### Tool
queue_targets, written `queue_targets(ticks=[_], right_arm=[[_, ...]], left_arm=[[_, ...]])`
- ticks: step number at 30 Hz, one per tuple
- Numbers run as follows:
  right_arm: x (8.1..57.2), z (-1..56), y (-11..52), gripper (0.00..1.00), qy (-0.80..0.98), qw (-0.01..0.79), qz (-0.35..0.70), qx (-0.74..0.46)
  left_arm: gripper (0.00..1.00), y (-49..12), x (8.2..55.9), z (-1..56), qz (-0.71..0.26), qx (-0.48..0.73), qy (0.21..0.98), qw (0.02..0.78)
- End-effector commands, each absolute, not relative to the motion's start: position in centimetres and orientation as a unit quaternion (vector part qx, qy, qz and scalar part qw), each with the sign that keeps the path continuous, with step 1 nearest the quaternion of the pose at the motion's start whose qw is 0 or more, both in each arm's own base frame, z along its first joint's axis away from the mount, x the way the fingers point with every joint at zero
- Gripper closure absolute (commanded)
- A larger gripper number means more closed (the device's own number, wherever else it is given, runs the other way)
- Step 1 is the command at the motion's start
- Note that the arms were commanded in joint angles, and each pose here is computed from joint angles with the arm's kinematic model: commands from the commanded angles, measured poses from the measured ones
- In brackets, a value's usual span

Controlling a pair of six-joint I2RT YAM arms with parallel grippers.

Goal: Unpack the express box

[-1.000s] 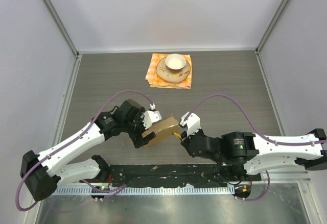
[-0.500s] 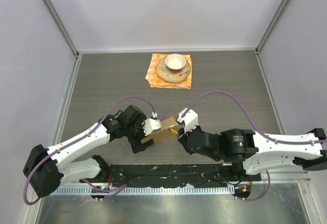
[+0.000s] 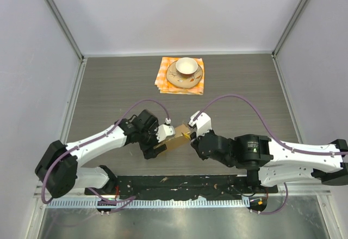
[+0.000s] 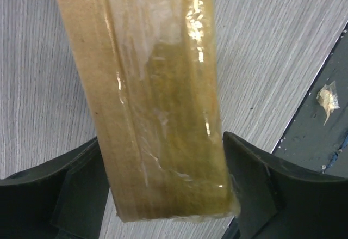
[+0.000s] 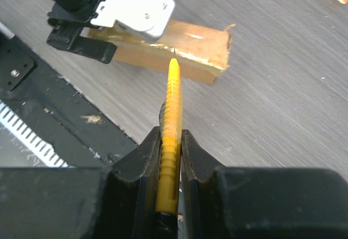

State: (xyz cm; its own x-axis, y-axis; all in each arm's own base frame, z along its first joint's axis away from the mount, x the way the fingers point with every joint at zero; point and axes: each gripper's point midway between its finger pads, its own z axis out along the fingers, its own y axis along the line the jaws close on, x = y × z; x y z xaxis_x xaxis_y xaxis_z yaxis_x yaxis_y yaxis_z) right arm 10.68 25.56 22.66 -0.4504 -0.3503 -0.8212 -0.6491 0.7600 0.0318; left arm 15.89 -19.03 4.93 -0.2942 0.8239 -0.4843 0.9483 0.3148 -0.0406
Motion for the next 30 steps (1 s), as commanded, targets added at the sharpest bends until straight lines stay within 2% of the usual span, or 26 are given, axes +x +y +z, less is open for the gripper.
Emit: queue_targets(ticks=[1, 5, 8, 21, 25, 30], right_arm=[[12.8, 23.5, 25.4, 0.99, 0.829, 0.447, 0.172, -0.289], [14.8, 22.4, 25.7, 0.99, 0.836, 0.439, 0.161, -0.286], [16.3, 21.7, 26.5, 0.99, 0.838, 0.436, 0.156, -0.288], [21.6, 19.4, 29.5, 0.99, 0.84, 0.466, 0.153, -0.231], [21.8, 19.1, 30.4, 0.99, 0.839, 0.466, 0.165, -0.227], [21.2, 17.3, 30.9, 0.99, 0.845, 0.449, 0.181, -0.225]], left_arm=[[0.22, -19.9, 17.7, 6.8, -0.169, 0.562, 0.784, 0.201], [0.38, -19.1, 18.3, 7.9, -0.168, 0.548, 0.797, 0.19], [0.46, -18.9, 18.1, 9.1, -0.169, 0.546, 0.796, 0.201], [0.43, -17.5, 15.8, 13.4, -0.174, 0.561, 0.775, 0.235], [0.43, -17.4, 15.3, 13.8, -0.174, 0.567, 0.773, 0.226], [0.42, -17.9, 16.8, 15.3, -0.16, 0.56, 0.77, 0.258]])
